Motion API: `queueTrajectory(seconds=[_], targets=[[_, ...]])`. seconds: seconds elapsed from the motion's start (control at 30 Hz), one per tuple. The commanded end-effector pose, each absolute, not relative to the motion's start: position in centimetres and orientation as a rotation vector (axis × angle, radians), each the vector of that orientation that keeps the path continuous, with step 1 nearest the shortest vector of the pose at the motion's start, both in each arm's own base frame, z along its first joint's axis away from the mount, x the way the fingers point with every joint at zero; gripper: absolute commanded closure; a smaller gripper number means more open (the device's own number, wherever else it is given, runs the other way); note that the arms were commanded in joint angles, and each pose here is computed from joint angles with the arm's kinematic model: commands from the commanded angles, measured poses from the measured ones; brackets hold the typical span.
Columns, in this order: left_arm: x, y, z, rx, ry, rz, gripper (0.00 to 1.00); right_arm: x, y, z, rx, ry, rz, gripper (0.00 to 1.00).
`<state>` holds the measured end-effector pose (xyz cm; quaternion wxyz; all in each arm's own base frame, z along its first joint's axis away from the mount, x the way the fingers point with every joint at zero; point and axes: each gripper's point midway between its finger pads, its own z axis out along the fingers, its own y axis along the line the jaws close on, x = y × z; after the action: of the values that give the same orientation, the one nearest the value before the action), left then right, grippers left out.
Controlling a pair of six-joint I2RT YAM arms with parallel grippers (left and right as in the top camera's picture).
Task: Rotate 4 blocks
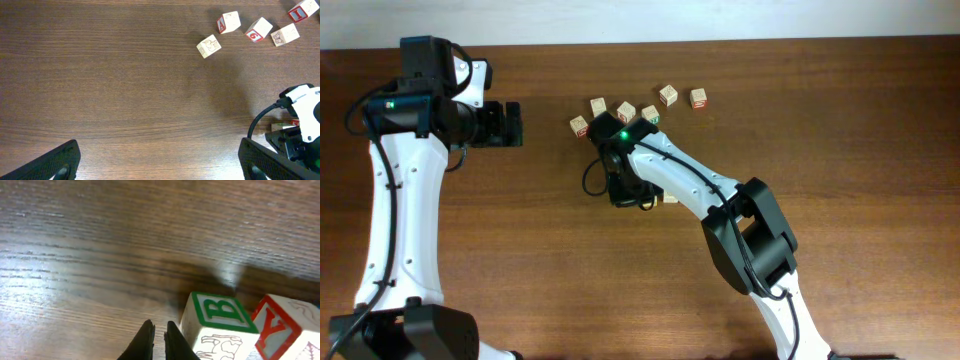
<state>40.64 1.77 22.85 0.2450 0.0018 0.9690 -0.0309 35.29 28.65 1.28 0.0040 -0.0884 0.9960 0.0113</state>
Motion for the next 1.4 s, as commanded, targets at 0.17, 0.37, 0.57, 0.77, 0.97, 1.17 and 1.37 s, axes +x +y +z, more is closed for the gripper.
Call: queueTrajectory(seconds=[0.17, 0.37, 0.57, 0.77, 0.97, 1.17, 1.37], targets=[[41.0, 1.7, 23.1, 0.033, 2.635, -0.09, 0.01, 36.3, 27.4, 1.9, -0.201, 3.071, -0.055, 0.92], [41.0, 1.7, 23.1, 0.033, 2.634, -0.09, 0.01, 37.5, 25.8, 1.9, -0.134, 3.076, -0.057, 0.92], [41.0, 1.7, 23.1, 0.033, 2.635, -0.09, 0.01, 38.4, 25.9, 2.0, -0.176, 3.046, -0.031, 0.93], [41.0, 1.7, 23.1, 0.033, 2.635, -0.09, 0.01, 40.3, 23.7, 10.4, -0.002, 3.09, 0.204, 0.96], [41.0, 1.7, 23.1, 0.033, 2.634, -0.09, 0.01, 37.6, 14.6, 12.0, 0.086, 3.267, -0.062, 0.96], [41.0, 1.7, 23.1, 0.033, 2.635, -0.09, 0.01, 39.0, 11.3, 16.2, 0.117, 3.069, -0.217, 0.96], [41.0, 1.7, 23.1, 0.033, 2.635, -0.09, 0.01, 36.1, 9.8, 14.0, 0.172, 3.035, -0.107, 0.96]])
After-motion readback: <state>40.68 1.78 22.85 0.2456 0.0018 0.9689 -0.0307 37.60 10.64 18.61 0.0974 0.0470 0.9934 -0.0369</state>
